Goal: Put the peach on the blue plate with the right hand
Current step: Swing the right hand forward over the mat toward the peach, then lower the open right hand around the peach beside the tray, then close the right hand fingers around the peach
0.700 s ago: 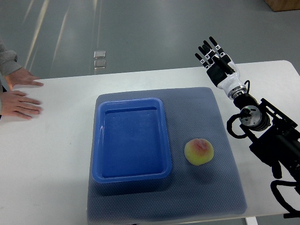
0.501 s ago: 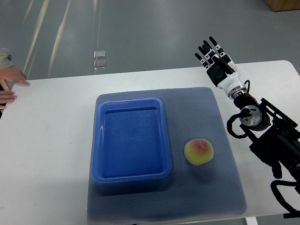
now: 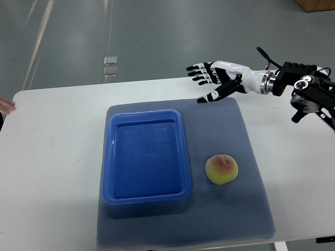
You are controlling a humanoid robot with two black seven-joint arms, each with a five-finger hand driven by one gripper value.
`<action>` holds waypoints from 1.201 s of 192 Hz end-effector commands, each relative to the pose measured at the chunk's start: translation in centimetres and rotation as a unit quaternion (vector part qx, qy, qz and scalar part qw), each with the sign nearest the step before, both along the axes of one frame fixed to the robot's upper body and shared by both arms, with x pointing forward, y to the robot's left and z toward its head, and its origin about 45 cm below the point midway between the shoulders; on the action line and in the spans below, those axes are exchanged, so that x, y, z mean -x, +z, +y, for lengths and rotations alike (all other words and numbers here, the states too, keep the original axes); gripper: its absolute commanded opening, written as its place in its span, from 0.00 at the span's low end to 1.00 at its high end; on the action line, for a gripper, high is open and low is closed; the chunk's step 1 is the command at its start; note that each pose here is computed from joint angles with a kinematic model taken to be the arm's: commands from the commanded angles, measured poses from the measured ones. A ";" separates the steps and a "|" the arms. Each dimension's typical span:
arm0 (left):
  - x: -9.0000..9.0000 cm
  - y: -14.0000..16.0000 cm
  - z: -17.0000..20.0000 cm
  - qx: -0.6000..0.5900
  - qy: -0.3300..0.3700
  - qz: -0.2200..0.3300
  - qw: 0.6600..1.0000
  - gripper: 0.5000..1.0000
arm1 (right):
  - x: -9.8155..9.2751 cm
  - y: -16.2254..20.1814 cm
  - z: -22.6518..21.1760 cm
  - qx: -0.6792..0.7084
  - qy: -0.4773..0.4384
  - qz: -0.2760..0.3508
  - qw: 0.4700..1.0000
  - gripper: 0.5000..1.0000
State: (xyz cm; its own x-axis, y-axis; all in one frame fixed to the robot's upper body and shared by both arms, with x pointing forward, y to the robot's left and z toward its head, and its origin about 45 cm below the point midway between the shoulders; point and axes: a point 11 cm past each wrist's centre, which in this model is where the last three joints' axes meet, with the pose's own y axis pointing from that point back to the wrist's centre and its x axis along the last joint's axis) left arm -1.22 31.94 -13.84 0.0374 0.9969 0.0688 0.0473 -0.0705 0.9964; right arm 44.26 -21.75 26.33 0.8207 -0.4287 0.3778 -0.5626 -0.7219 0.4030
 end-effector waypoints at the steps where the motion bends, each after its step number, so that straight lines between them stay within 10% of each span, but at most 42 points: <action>1: -0.1 0.0 0.0 0.000 0.000 -0.001 1.000 1.00 | 1.5 0.3 -0.7 0.138 0.073 0.017 0.988 0.86; 165: -0.1 0.0 0.0 0.000 0.000 -0.001 1.000 1.00 | 10.4 -7.0 -2.7 0.166 0.118 0.047 0.978 0.84; 230: -0.1 0.0 0.1 -0.001 0.000 -0.001 1.000 1.00 | 11.5 -9.0 -2.6 0.170 0.120 0.024 0.978 0.45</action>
State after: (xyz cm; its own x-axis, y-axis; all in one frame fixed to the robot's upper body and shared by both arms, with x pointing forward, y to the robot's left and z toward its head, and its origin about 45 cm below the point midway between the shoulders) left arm -1.11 32.02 -13.83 0.0362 0.9969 0.0703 0.0456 -0.0719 0.9964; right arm 33.07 -24.50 17.83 0.9033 -0.0803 0.4214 -0.3683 -0.6489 0.6658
